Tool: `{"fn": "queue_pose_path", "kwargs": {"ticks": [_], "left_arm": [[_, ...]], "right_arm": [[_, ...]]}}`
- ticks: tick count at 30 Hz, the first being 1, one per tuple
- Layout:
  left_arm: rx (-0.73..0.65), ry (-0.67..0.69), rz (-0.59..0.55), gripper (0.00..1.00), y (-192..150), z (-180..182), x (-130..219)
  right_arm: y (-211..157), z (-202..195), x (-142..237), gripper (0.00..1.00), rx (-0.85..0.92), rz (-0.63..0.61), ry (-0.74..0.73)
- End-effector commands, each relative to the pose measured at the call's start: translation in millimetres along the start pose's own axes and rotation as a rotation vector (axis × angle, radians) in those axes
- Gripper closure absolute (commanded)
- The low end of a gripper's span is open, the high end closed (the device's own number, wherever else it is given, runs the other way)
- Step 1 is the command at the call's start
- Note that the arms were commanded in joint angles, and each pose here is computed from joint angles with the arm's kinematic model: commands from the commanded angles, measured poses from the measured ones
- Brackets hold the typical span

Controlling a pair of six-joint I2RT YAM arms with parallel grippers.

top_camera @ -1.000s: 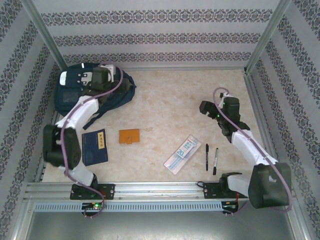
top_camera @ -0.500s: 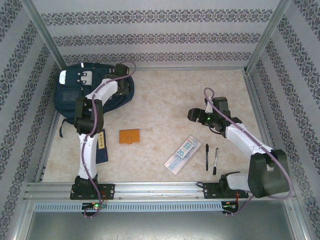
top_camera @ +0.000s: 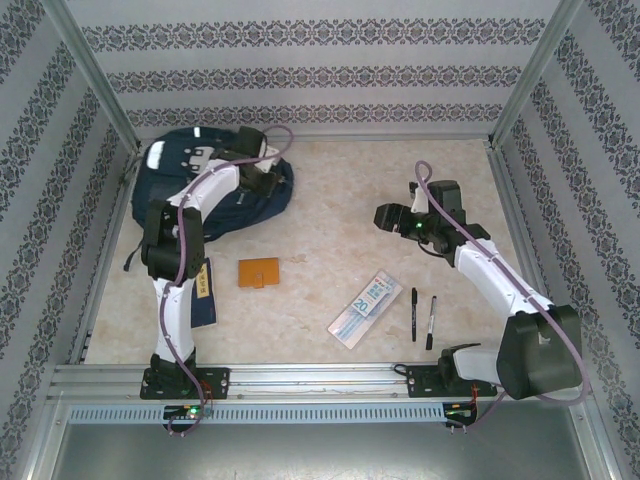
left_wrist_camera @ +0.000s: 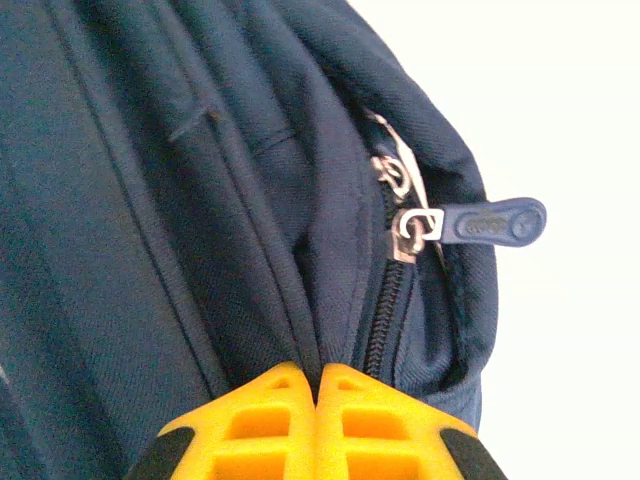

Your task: Pack books, pencil case, and school supplies into a backpack

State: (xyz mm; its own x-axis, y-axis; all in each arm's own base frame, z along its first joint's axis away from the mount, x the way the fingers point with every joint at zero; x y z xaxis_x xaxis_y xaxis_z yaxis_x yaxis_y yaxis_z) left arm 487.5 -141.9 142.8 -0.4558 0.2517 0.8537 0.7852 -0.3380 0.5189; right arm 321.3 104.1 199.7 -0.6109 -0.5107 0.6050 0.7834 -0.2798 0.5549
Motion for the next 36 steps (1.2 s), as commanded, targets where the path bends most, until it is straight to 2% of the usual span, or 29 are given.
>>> {"fn": "queue_pose_path", "kwargs": {"ticks": [1,5,11,19,22,26,27,29,32,36], "left_arm": [[-0.378,-0.253,-0.171,1.0,18.7,-82.0,27.9],[-0.502,-0.379,-0.221,1.0,6.2,-113.0,33.7],[-0.726,-0.565,-0.295,1.0,-24.8,-151.9,54.6],[-0.805,-0.591,-0.355,1.0,-35.3,-158.2,68.2],[-0.805,-0.585,-0.362,1.0,-34.8,-158.0,67.2],[-0.806,-0.529,-0.391,1.0,-31.9,-153.9,63.1],[-0.81,-0.493,-0.398,1.0,-30.6,-150.6,61.1],[-0.826,-0.409,-0.404,1.0,-27.3,-142.3,56.9],[-0.73,-0.27,-0.395,1.0,-4.0,-118.6,51.2],[-0.631,-0.214,-0.35,1.0,13.4,-95.9,44.2]], "right_arm": [[17.8,7.8,-4.0,0.26,-0.028,-0.014,0.012],[29.9,5.4,-24.9,0.26,-0.086,0.017,0.012],[35.8,0.5,-74.3,0.25,-0.172,0.145,0.042],[38.8,-12.8,-143.5,0.26,-0.271,0.293,0.094],[37.0,-16.8,-164.7,0.39,-0.31,0.338,0.135],[47.0,-9.5,-164.6,0.89,-0.337,0.334,0.213],[52.3,-7.8,-157.0,0.96,-0.338,0.307,0.214],[63.5,-5.3,-138.8,1.0,-0.348,0.248,0.23],[74.1,-5.7,-106.7,1.0,-0.369,0.16,0.237],[62.2,-2.3,-77.2,1.0,-0.384,0.099,0.226]]}}
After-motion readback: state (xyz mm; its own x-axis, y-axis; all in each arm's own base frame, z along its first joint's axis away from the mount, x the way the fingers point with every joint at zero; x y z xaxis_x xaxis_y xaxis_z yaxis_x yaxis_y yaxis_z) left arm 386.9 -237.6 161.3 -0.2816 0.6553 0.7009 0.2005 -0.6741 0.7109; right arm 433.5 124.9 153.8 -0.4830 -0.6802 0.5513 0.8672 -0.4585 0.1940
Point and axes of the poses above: each hand's point on the last joint's axis, 136 mm out from that joint toward the fingers, its own x axis back along the fingers, its own z axis along the line the jaws close on, y = z × x, the point moved 5 cm from there along x, back along the fingers, and after that the axes turned 1 degree about x, right-handed, at the moved point
